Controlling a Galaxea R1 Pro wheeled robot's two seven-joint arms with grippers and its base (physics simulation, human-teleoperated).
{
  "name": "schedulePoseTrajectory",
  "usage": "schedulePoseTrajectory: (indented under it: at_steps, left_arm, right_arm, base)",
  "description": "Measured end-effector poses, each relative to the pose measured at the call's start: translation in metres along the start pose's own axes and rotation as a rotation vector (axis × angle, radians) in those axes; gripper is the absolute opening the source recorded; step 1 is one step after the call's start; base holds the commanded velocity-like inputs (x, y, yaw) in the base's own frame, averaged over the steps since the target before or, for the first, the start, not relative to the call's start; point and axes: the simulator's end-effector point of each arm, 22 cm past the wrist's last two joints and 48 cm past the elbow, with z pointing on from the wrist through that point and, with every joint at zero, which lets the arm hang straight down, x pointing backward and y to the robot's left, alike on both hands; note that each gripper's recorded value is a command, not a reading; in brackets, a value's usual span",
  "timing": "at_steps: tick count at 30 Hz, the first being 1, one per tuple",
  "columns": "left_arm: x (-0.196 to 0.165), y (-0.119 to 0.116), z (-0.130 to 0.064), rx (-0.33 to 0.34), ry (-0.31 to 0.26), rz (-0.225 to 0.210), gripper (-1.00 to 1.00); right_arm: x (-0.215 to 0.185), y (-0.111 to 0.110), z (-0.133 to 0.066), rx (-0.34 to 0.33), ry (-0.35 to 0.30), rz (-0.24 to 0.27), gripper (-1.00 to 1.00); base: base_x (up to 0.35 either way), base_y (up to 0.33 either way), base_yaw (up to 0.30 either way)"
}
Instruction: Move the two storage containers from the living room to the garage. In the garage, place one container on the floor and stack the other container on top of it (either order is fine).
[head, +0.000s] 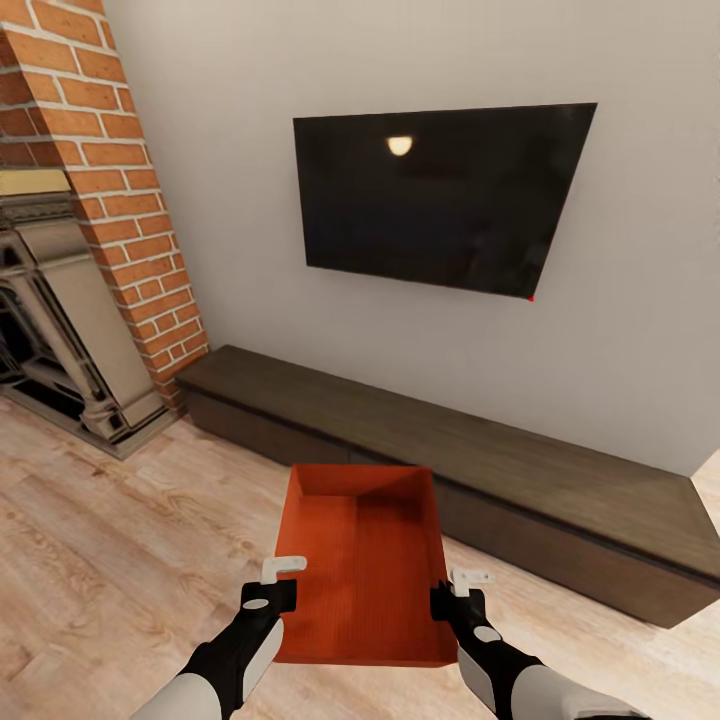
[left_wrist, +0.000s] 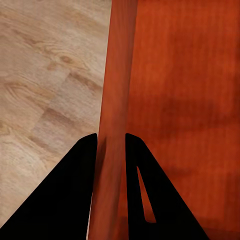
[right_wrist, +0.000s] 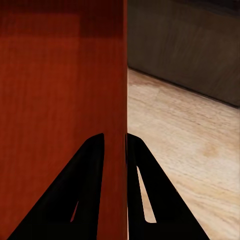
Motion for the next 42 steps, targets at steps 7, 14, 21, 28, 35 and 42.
schedulePoseTrajectory:
  at_steps: [7,14,21,28,35,42]
  left_arm:
    - [-0.006,0.000,-0.003,0.000,-0.011,-0.001,-1.00]
    - [-0.011,0.000,-0.006,0.001,-0.022,-0.003,-1.00]
    - [-0.017,0.001,-0.009,0.001,-0.033,-0.004,-1.00]
    - [-0.023,0.001,-0.012,0.001,-0.045,-0.005,-1.00]
    - [-0.028,0.001,-0.015,0.002,-0.056,-0.006,-1.00]
    - [-0.034,0.001,-0.018,0.002,-0.067,-0.008,-1.00]
  right_arm:
    - [-0.006,0.000,-0.002,0.000,-0.011,0.000,-1.00]
    - [-0.012,0.000,-0.004,0.000,-0.022,0.000,-1.00]
    - [-0.018,0.000,-0.006,-0.001,-0.034,0.000,-1.00]
    - [-0.024,0.000,-0.007,-0.001,-0.045,0.000,-1.00]
    - [-0.031,0.001,-0.010,-0.001,-0.056,0.000,-1.00]
    - [-0.037,0.001,-0.012,-0.001,-0.067,0.000,-1.00]
  base:
    - [0.000,0.000,0.000]
    - [0.000,0.000,0.000]
    - [0.000,0.000,0.000]
    - [0.000,0.000,0.000]
    - [0.000,0.000,0.000]
    - [0.000,0.000,0.000]
